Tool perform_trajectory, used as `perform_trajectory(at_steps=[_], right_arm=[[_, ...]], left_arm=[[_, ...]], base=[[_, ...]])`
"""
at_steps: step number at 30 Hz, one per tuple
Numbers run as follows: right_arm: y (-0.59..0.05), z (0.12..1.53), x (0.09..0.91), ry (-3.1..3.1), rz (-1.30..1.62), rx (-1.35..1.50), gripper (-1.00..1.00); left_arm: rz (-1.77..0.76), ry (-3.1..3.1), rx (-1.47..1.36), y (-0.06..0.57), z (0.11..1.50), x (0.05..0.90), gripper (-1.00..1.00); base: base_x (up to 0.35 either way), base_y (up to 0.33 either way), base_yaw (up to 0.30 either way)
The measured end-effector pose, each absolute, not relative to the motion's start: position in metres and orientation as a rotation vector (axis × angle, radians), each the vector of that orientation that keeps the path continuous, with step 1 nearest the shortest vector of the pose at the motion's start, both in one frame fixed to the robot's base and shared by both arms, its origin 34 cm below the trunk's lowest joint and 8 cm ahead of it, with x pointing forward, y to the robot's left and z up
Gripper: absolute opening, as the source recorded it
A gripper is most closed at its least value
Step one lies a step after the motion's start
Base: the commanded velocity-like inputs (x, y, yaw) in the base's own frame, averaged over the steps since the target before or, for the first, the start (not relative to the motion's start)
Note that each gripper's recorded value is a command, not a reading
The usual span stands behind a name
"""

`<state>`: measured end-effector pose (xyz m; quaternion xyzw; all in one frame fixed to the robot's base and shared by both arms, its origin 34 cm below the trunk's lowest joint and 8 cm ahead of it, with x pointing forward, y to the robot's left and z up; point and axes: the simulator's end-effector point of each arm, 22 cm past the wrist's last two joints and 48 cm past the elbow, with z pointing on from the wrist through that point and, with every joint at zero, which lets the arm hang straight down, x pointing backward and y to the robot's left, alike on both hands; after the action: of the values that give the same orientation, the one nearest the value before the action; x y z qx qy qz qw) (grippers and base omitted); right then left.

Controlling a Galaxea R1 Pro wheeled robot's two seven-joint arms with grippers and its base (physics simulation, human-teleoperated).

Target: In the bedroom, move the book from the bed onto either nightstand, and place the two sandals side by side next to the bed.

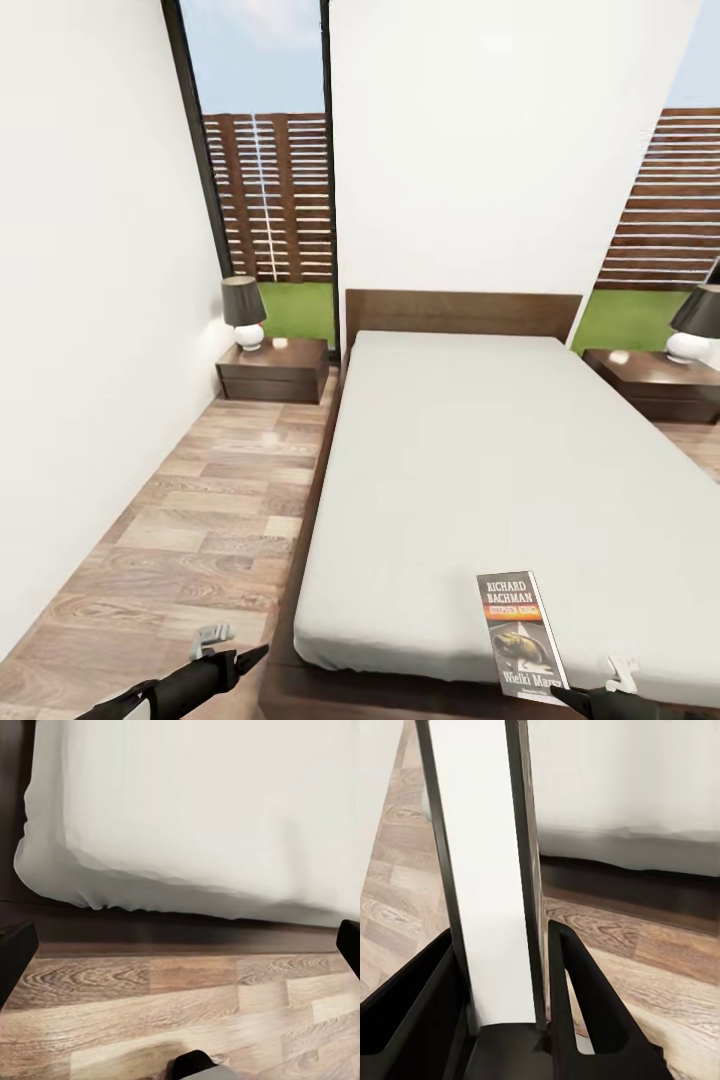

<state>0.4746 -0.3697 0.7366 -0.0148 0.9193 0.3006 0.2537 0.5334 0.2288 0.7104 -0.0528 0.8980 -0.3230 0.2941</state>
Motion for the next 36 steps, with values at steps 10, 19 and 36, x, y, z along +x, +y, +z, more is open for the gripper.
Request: perform_trajectory(at_steps=[10, 19, 36], right_arm=[[-0.370, 0.742, 0.478, 2.484, 0.812, -0.046, -1.00], [-0.370, 0.747, 0.481, 2.470, 0.808, -0.052, -1.00], [-0.370, 0.757, 0.487, 2.445, 0.802, -0.063, -1.00]], left_arm=[[-0.858, 2.376, -0.133, 0.229, 0.717, 0.538, 1.00], [-0.856, 2.362, -0.127, 0.229, 0.723, 0.541, 1.00], [-0.853, 2.336, -0.114, 0.229, 0.735, 0.548, 1.00]], base=[[0.000, 0.000, 0.000], [0.000, 0.000, 0.000], [0.000, 0.000, 0.000]])
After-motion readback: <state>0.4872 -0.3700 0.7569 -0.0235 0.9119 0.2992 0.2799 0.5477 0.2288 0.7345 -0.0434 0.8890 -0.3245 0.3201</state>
